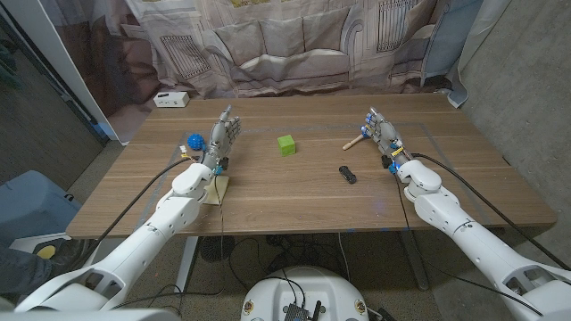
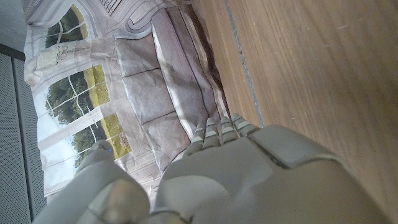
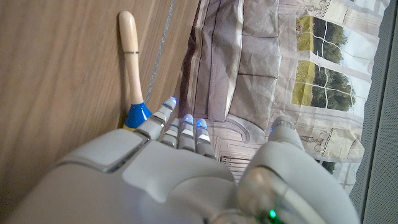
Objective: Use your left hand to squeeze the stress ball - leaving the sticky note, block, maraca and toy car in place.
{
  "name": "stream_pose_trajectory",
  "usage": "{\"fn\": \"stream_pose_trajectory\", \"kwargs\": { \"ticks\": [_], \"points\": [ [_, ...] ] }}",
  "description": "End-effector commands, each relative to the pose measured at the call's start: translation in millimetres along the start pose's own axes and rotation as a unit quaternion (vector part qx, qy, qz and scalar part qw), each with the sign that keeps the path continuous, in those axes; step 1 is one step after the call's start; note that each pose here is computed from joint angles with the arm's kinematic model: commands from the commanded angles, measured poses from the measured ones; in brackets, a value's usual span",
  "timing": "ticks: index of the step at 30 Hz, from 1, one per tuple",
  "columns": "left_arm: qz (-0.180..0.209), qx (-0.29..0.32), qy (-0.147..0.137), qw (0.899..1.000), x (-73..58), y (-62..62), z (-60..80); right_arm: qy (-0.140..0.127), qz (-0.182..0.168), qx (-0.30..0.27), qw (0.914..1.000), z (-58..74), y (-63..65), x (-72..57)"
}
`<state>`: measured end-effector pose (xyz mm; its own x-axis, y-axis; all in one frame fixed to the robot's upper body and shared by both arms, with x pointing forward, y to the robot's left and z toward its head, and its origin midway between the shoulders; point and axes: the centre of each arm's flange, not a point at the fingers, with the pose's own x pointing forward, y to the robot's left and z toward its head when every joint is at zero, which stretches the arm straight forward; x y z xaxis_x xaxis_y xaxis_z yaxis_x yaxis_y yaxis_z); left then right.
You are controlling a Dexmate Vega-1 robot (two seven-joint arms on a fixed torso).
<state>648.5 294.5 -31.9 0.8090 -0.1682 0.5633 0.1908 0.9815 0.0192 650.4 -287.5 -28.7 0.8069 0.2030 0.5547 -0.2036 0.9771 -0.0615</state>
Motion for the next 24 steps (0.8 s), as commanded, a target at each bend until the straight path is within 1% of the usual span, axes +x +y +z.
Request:
{"fn": "stream_pose_trajectory", "kwargs": {
  "ticks": [1,5,8,10,15,16,17,19,22,24],
  "points": [
    [0.015,0.008,-0.032,0.999,-11.7,5.9,2.1,-0.001,0.020,-0.031,0.9993,-1.3,4.7,-1.7],
    [0.022,0.011,-0.049,0.998,-12.9,9.4,4.1,-0.005,0.015,-0.038,0.9992,2.1,6.0,-4.1],
    [0.035,0.029,-0.054,0.998,-11.3,11.8,6.7,-0.011,0.011,-0.036,0.9992,4.6,5.7,-6.4],
    [0.033,0.035,-0.058,0.997,-9.0,12.8,8.6,-0.012,0.007,-0.037,0.9992,6.2,3.9,-8.0],
    [0.039,0.043,-0.066,0.996,-6.4,10.9,12.1,-0.006,0.005,-0.042,0.9991,10.4,-4.2,-10.4],
    [0.040,0.043,-0.066,0.996,-6.4,10.9,12.1,-0.006,0.005,-0.042,0.9991,10.4,-4.2,-10.4],
    [0.045,0.046,-0.072,0.995,-6.7,7.9,14.4,-0.001,0.010,-0.043,0.9990,11.1,-7.7,-10.4],
    [0.050,0.049,-0.080,0.994,-6.9,4.9,17.0,0.001,0.015,-0.040,0.9991,11.6,-10.6,-10.3],
    [0.056,0.052,-0.090,0.993,-5.7,3.1,19.5,0.006,0.020,-0.040,0.9990,12.7,-15.1,-10.7],
    [0.043,0.044,-0.095,0.994,-1.4,3.2,19.8,0.012,0.026,-0.047,0.9985,12.7,-19.9,-10.9]
  ]
}}
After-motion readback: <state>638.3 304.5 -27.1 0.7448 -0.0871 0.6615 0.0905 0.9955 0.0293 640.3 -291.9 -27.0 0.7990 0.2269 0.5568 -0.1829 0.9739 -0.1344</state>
